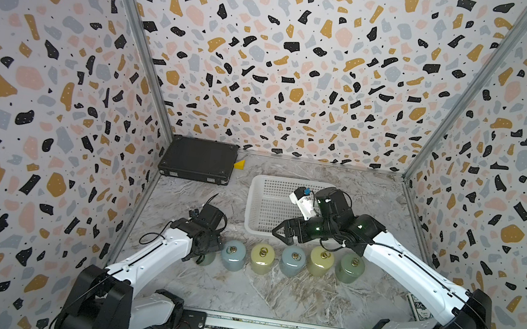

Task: Take the tea canister out of the basket
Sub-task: Place the tea canister at the center of the board, then reset both arms

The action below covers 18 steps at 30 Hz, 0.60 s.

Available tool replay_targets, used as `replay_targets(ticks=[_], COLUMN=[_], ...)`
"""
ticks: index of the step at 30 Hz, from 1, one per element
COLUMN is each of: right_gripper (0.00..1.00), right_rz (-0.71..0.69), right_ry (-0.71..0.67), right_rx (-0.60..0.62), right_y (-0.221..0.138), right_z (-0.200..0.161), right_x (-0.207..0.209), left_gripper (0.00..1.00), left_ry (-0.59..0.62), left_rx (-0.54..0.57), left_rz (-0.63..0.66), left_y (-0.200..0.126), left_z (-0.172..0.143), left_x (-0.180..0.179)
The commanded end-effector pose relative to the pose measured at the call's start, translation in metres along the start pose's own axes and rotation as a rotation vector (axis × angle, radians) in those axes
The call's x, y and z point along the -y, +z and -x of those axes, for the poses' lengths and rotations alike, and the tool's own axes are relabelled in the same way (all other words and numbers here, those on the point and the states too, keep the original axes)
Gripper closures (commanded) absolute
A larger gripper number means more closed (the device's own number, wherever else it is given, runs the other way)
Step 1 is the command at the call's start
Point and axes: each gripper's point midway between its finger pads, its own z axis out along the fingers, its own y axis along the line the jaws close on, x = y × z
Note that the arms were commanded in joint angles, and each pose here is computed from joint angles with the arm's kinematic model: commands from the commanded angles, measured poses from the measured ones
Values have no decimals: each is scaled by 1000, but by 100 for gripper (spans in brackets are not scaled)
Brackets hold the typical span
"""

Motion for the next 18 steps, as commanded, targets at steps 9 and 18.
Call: replay_targets(ticks=[9, 18], right_gripper=[1, 1], right_rz=[-26, -403], right_ry=[-14, 15], right_rx=[30, 109], right_y=[-12, -45], right_z=[3, 6], right_x=[-2, 57], left_gripper=[0, 0], left_ry=[8, 125], left_rx=[50, 200], left_rz=[-19, -109], left_y=[-24, -91], left_z=[13, 62], left_x=[1, 25])
